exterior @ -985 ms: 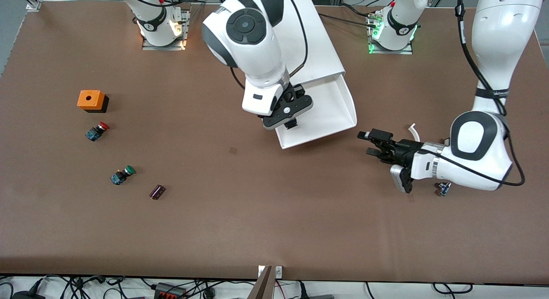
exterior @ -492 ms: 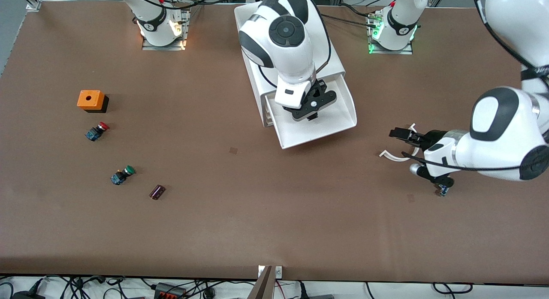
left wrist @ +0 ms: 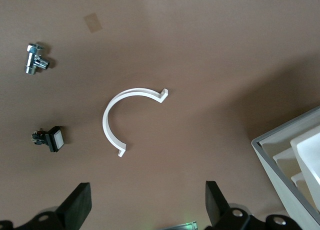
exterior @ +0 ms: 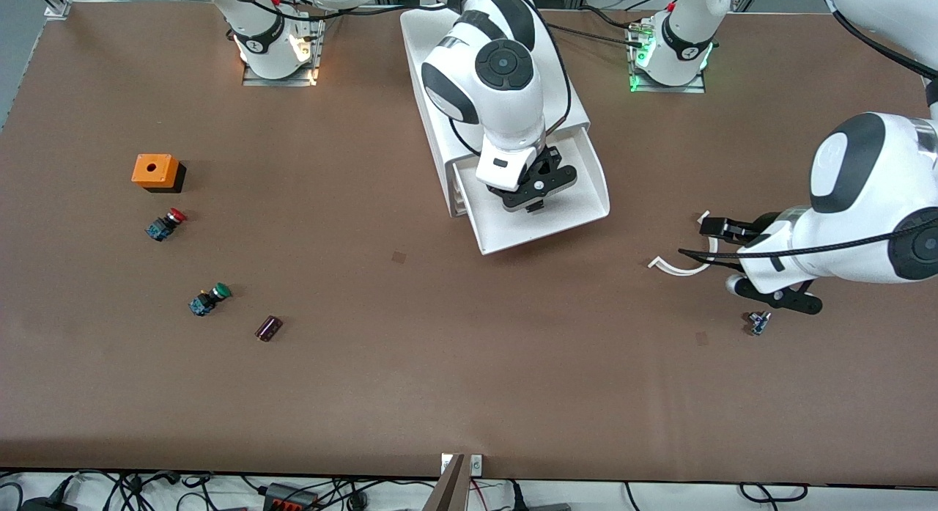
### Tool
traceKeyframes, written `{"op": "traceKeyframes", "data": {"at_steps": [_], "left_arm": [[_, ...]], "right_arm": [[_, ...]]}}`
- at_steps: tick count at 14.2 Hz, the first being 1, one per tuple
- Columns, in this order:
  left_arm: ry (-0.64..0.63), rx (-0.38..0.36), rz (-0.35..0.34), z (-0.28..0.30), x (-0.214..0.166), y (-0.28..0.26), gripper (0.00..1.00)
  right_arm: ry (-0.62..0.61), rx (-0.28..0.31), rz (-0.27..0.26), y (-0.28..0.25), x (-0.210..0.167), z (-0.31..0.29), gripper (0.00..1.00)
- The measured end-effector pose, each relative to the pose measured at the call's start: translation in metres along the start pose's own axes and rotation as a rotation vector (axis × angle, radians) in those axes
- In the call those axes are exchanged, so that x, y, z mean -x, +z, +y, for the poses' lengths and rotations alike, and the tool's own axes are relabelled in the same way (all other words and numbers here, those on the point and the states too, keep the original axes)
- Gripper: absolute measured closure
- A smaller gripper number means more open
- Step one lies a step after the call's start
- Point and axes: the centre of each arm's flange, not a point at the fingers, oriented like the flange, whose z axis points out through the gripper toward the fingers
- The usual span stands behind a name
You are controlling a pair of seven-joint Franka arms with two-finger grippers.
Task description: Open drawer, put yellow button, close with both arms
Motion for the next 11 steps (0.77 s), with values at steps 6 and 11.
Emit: {"op": "traceKeyframes", "data": {"at_steps": [6, 11], "left_arm": [[-0.113, -0.003, -0.006, 0.012, -0.006, 0.005, 0.00], [-0.206, 0.000, 0.010, 0.023, -0.011, 0.006, 0.00]], "right_arm": [[0.056, -0.001, 0.005, -0.002, 0.000, -0.001, 0.35], [0.109, 0.002, 0.010, -0.014, -0.003, 0.002, 0.00]]}}
